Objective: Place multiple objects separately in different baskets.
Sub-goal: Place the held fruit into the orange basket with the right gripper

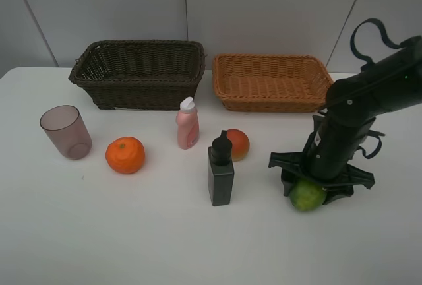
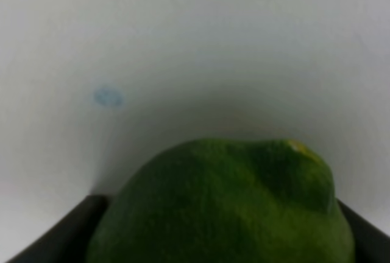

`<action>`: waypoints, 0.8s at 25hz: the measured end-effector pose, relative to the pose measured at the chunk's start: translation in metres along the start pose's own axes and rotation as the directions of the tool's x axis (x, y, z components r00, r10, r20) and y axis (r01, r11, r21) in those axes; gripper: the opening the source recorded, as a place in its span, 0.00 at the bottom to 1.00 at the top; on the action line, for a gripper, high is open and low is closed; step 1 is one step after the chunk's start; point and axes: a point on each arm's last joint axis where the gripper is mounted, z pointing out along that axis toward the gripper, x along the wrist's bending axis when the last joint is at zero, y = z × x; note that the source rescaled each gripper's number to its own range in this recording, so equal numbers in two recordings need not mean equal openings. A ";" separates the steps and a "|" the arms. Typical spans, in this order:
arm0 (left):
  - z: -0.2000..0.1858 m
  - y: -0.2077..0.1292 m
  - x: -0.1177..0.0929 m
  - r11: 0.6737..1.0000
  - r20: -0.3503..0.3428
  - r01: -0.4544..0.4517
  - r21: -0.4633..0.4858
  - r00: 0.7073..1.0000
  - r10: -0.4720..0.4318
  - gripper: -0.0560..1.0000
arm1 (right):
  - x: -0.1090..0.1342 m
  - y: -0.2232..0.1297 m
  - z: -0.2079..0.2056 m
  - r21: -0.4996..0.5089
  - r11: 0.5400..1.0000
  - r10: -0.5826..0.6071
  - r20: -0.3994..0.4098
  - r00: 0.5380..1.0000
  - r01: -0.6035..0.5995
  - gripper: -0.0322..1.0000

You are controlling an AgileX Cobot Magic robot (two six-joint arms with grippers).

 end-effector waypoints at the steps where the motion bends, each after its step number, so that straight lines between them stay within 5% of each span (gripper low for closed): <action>1: 0.000 0.000 0.000 1.000 0.000 0.000 0.000 1.000 0.000 0.92 | 0.000 0.000 0.000 -0.002 1.000 0.000 -0.002 1.000 0.000 0.60; 13: 0.000 0.000 0.000 1.000 0.000 0.000 0.000 1.000 0.000 0.92 | 0.000 0.000 0.000 -0.004 1.000 -0.007 -0.003 1.000 0.007 0.60; 20: 0.000 0.000 0.000 1.000 0.000 0.000 0.000 1.000 0.000 0.92 | 0.001 0.005 -0.030 -0.075 0.984 -0.166 -0.028 0.986 0.163 0.60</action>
